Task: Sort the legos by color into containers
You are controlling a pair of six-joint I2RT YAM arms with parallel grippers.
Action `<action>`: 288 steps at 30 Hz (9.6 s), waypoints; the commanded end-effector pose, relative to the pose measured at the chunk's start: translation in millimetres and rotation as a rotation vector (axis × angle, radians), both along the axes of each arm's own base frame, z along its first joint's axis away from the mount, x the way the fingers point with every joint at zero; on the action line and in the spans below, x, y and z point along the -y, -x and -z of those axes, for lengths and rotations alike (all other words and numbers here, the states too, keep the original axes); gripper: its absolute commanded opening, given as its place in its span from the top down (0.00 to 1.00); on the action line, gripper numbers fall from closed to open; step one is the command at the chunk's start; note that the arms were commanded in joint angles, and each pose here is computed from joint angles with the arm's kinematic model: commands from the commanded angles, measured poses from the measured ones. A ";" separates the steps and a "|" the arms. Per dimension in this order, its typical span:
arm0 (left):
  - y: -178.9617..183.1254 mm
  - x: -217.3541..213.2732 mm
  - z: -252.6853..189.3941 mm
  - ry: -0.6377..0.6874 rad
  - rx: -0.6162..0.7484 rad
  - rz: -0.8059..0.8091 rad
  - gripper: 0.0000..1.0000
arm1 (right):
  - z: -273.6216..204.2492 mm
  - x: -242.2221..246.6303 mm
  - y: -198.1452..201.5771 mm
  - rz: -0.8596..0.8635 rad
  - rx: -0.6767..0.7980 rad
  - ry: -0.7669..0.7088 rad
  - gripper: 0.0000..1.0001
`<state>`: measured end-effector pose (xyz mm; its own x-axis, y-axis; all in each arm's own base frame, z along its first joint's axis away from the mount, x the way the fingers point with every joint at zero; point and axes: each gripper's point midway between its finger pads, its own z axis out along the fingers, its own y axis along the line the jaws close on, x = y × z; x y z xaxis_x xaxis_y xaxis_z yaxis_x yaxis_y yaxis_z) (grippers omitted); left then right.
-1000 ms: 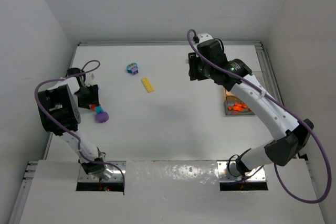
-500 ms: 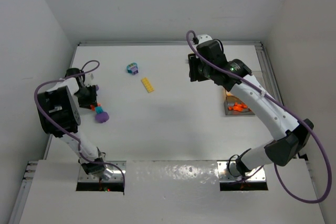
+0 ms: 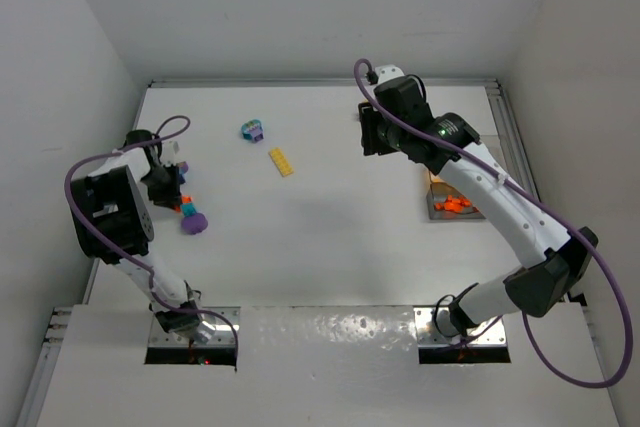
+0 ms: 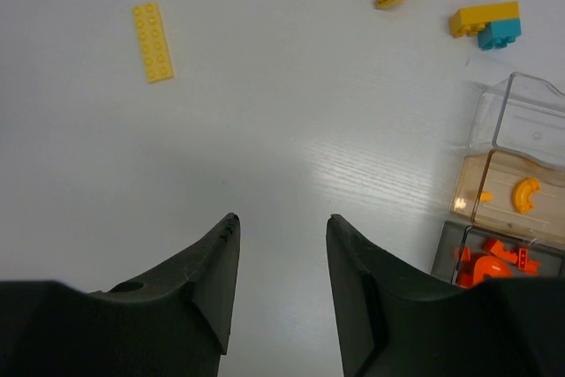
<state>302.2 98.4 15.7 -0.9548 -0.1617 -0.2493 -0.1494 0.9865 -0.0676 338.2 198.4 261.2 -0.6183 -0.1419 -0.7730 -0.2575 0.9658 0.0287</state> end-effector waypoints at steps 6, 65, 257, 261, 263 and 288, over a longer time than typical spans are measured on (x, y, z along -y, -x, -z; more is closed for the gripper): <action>-29.2 3.0 -56.8 0.001 0.150 0.070 1.00 | -21.0 0.6 1.1 -0.005 0.057 -0.023 0.56; -15.9 716.7 -112.3 0.591 0.720 1.179 0.71 | -65.1 232.1 76.4 0.656 0.304 0.219 0.51; -92.3 272.8 -220.7 0.263 0.650 0.441 1.00 | 173.9 215.3 -137.0 1.240 -0.196 -0.974 0.81; -92.5 273.0 -219.9 0.263 0.647 0.443 1.00 | 172.8 213.9 -139.0 1.233 -0.194 -0.990 0.73; -93.2 273.6 -219.6 0.265 0.646 0.442 1.00 | 174.9 213.7 -138.0 1.238 -0.199 -0.989 0.70; -91.5 270.8 -227.9 0.248 0.663 0.466 1.00 | 109.6 325.5 -91.3 0.831 -0.299 0.226 0.90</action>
<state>387.3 -175.2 214.5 -0.6725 0.0977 -0.7336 0.3911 0.8884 -0.2402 478.4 -93.8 166.8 -0.5565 0.4960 -0.6666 0.5901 0.8007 0.1031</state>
